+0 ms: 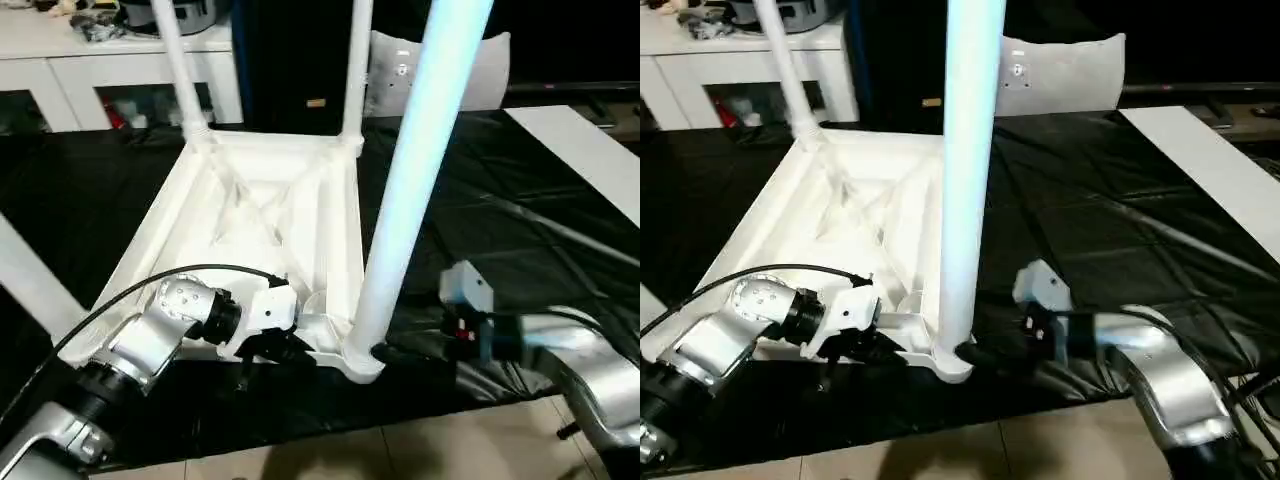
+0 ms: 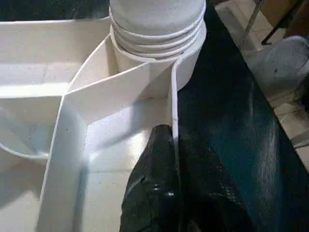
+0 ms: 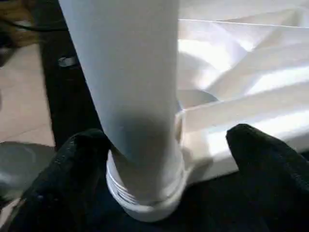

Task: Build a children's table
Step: Rotate leg to tighten

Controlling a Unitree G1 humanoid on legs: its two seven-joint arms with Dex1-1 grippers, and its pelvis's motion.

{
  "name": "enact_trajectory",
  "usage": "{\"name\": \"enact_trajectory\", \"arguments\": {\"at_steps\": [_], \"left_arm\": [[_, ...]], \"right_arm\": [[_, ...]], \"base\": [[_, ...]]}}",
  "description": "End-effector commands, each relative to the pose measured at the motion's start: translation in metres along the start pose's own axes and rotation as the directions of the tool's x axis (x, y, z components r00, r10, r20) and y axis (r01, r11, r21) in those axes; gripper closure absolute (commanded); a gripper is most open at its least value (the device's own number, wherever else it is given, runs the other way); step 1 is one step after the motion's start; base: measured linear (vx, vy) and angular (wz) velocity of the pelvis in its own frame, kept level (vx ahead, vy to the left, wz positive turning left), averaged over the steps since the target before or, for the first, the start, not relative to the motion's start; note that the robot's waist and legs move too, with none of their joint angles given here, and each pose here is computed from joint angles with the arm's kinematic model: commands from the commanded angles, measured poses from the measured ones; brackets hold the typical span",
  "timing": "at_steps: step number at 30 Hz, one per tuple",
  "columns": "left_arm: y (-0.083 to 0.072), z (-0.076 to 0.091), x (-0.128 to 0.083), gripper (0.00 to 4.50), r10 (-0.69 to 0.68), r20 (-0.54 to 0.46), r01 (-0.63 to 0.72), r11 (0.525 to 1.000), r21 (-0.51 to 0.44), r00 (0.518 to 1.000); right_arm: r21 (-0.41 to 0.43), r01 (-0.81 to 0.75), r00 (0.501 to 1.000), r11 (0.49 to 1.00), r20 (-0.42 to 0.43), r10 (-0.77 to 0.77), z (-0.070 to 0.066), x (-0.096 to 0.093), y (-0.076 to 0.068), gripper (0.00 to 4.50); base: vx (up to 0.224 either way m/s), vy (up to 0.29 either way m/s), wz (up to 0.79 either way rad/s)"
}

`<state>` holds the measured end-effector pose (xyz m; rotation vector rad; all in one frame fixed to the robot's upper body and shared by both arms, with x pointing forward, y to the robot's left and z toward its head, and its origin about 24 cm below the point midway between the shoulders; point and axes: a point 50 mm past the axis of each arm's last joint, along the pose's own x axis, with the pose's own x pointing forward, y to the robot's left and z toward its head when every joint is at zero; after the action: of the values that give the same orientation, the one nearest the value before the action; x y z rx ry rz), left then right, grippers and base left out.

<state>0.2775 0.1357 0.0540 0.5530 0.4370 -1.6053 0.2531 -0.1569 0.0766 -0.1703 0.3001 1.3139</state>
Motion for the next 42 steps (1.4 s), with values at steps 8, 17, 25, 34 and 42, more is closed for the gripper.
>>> {"name": "enact_trajectory", "arguments": {"at_steps": [8,17,25,34,42], "left_arm": [[0.008,0.009,-0.001,4.50,-0.038,-0.012,0.039,0.996,0.075,0.999],[0.010,0.009,-0.003,4.50,-0.042,-0.018,0.044,0.996,0.077,0.999],[0.012,0.007,-0.005,4.50,-0.021,-0.006,0.021,0.999,0.042,1.000],[0.020,0.011,-0.002,4.50,0.181,0.044,-0.173,0.974,-0.143,0.983],[0.027,0.028,0.019,4.50,0.345,0.053,-0.321,0.910,-0.263,0.937]], "right_arm": [[-0.008,-0.117,0.993,0.993,-0.011,0.116,0.003,0.010,-0.007,0.98],[0.012,-0.184,0.983,0.983,-0.018,0.184,0.003,0.015,-0.009,1.72],[0.091,-0.244,0.970,0.966,0.006,0.244,0.000,0.018,-0.004,2.30],[0.159,-0.079,0.996,0.984,0.056,0.071,-0.010,0.034,0.004,2.46],[0.257,0.283,0.949,0.924,0.063,-0.309,-0.008,0.070,-0.007,2.52]], "base": [[0.000,0.000,0.00],[0.000,0.000,0.00],[0.000,0.000,0.00],[0.000,0.000,0.00],[0.000,0.000,0.00]]}}
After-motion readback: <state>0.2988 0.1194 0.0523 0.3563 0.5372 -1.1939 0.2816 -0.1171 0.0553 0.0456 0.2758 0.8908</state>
